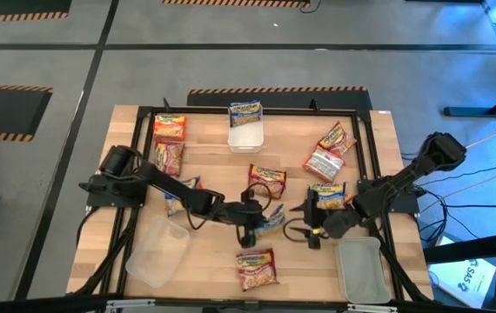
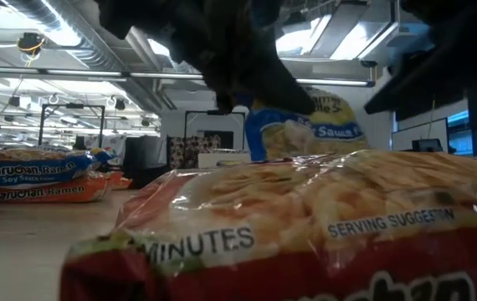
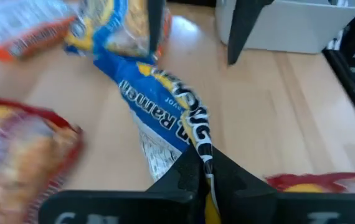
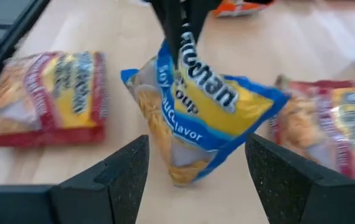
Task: Sort Maruchan noodles
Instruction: Put the blue noodle pack into the white bin
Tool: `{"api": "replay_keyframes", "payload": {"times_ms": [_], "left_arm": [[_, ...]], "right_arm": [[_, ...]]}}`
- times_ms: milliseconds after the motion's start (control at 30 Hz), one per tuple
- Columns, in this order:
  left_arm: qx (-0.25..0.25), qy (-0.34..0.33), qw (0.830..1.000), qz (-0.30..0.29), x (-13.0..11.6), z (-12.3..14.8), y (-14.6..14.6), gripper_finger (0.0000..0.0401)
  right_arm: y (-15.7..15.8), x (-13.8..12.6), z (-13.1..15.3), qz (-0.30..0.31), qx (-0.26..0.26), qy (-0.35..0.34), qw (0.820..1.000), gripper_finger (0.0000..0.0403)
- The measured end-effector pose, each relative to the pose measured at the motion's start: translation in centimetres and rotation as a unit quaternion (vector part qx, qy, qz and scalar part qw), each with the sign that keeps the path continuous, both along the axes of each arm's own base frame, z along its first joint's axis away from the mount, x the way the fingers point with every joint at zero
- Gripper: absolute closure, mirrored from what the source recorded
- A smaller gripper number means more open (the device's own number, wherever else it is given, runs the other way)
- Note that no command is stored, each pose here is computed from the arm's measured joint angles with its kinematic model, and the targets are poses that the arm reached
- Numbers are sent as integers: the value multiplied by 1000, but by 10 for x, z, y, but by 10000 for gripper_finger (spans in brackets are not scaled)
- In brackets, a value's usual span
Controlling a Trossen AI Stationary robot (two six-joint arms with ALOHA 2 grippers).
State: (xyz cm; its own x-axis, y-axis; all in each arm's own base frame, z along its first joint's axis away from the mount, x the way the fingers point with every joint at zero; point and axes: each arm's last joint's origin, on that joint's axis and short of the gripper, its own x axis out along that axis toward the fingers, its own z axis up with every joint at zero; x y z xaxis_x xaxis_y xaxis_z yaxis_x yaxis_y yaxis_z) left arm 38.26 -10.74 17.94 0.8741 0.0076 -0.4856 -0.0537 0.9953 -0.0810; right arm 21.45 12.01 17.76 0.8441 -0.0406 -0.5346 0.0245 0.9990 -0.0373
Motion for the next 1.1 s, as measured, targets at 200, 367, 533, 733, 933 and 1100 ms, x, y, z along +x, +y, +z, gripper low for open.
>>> {"api": "replay_keyframes", "payload": {"times_ms": [200, 367, 533, 733, 933, 1100], "left_arm": [[82, -9, 996, -26, -2, 12, 8, 400], [150, -15, 988, -26, -2, 18, 13, 400], [168, -19, 985, -28, -2, 23, 18, 401], [154, -36, 986, -52, 0, 26, 20, 401], [176, -53, 982, -42, 2, 29, 21, 401], [195, -75, 977, -47, 4, 34, 21, 401]], "right_arm": [[-30, 6, 10, -2, -4, 13, 1000, 155], [-50, 7, 0, 11, 10, 41, 999, 155], [-56, -3, -19, 48, 56, 30, 997, 155], [-59, -12, -28, 52, 83, -72, 993, 155], [-62, -16, -27, 33, 106, -132, 985, 155], [-62, -16, -27, 29, 117, -131, 984, 155]]}}
